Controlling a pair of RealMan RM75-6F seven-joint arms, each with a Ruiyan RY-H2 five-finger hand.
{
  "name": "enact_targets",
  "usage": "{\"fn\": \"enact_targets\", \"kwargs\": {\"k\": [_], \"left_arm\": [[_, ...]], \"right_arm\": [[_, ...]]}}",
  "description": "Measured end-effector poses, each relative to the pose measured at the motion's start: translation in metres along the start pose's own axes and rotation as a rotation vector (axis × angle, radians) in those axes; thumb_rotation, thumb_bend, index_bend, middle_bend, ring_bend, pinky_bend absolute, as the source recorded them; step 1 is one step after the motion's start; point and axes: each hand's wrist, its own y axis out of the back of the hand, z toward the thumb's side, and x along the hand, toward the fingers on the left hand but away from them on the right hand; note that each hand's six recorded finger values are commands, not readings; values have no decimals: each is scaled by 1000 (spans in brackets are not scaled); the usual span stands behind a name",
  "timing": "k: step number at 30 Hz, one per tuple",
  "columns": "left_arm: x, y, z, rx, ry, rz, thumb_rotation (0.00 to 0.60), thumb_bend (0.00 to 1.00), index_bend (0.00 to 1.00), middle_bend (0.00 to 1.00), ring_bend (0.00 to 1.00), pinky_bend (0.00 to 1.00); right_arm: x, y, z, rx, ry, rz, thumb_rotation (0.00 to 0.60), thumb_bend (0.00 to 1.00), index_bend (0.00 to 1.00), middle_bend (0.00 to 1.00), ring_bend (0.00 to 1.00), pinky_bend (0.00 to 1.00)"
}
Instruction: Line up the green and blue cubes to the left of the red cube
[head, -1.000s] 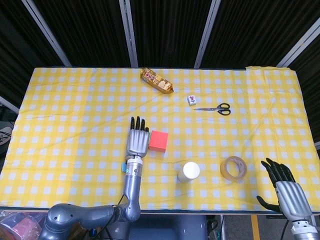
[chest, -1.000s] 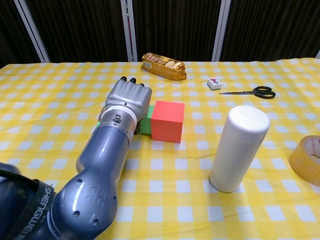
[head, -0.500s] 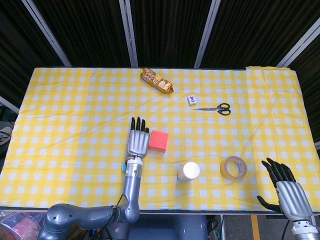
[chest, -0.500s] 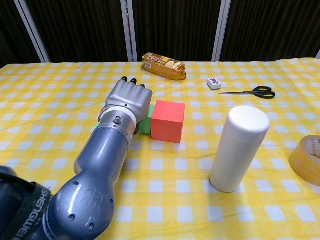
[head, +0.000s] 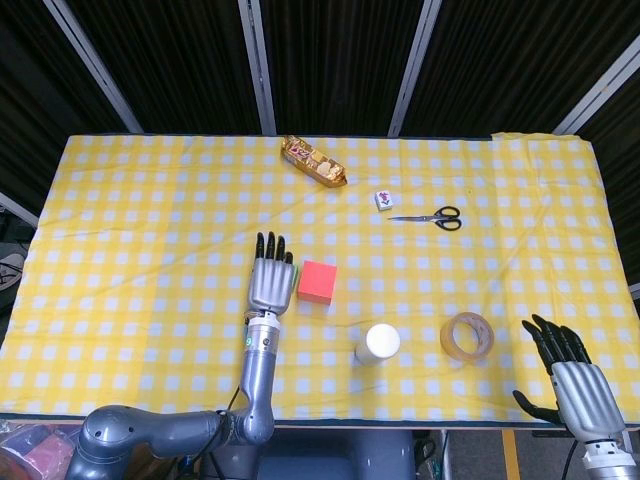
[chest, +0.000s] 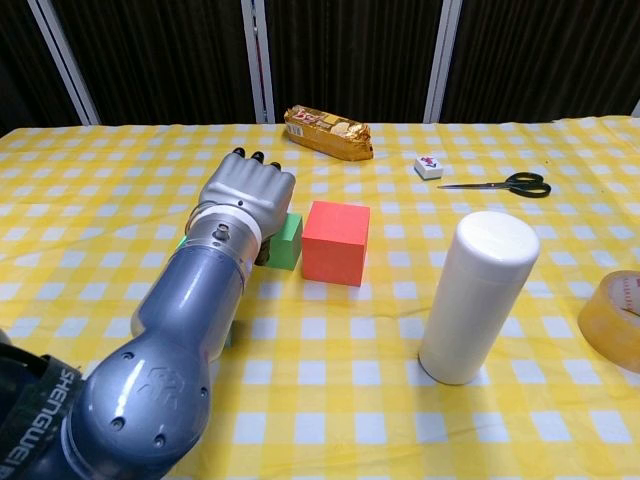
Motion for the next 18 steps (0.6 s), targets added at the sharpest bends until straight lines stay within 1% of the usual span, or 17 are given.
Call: {"fn": "enact_targets", "kwargs": {"k": [6,9,13,18], "left_arm": [[-1,4,-4,-14,-1,8,600,305,261,62,0,0],[-1,6,-9,-9,3,13,600,305,288,64,0,0],[0,4,-11,-12,6,9,600,305,310,66,0,0],[2,-4,-10,15,10,1,600,305,324,66,0,0]], "right_arm": [[0,-1,1,2,1,3,600,282,50,0,10,0],[0,-1,1,2,1,3,600,282,50,0,10,0],[1,-1,2,3,2,3,600,282,50,0,10,0],[0,-1,1,1,-3,1,600,282,50,0,10,0]]}}
